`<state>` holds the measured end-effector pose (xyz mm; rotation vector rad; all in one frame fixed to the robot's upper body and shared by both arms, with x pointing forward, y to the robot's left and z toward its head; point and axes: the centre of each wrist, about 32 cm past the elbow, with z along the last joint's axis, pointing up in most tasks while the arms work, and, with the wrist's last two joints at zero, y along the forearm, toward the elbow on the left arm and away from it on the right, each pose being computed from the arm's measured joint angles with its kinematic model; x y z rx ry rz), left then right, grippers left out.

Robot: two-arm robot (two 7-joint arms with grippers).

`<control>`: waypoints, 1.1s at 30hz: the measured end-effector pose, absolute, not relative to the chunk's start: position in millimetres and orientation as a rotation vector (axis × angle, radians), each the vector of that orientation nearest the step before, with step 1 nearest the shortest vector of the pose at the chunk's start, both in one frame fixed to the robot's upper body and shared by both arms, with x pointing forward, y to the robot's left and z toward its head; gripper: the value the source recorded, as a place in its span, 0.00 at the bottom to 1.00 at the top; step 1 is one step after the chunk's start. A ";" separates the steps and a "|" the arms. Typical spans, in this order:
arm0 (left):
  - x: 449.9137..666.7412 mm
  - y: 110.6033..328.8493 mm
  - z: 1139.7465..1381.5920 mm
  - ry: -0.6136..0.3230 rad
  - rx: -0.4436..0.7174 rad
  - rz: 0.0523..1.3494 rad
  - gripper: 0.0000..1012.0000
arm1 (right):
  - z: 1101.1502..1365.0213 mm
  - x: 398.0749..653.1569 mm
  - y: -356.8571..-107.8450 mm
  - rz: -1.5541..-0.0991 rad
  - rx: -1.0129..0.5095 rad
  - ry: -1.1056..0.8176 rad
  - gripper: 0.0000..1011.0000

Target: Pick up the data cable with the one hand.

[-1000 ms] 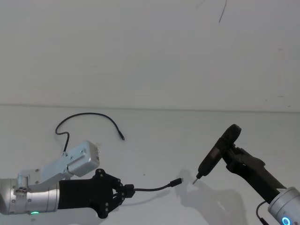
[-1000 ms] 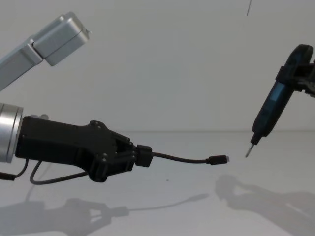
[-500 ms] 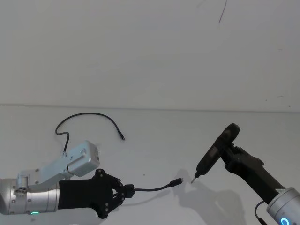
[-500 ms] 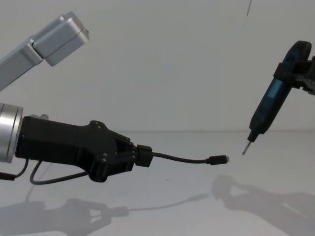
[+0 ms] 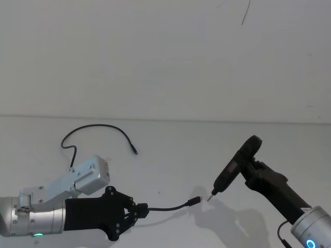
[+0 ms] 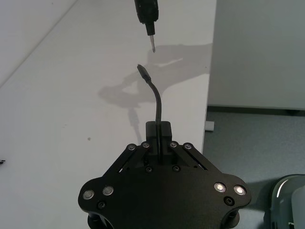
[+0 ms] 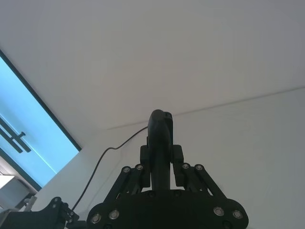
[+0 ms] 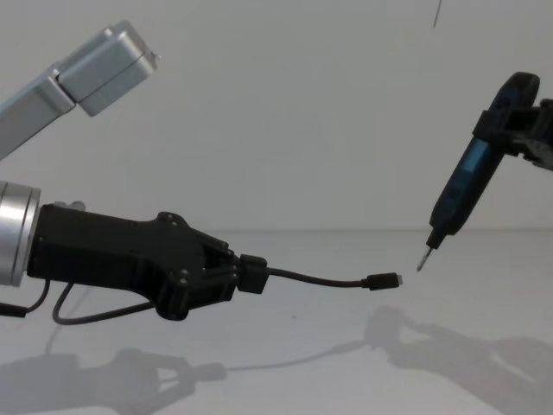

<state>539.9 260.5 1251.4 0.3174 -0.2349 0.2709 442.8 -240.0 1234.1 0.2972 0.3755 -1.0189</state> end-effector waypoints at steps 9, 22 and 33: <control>539.9 260.5 1251.4 -0.235 0.317 0.271 0.05 | 1227.2 448.2 -238.4 -1.011 0.305 0.367 0.27; 539.9 260.5 1251.5 -0.235 0.317 0.271 0.05 | 1215.9 456.1 -241.4 -1.007 0.311 0.342 0.27; 539.9 260.5 1251.5 -0.235 0.317 0.271 0.05 | 1209.2 461.1 -242.1 -1.004 0.311 0.334 0.27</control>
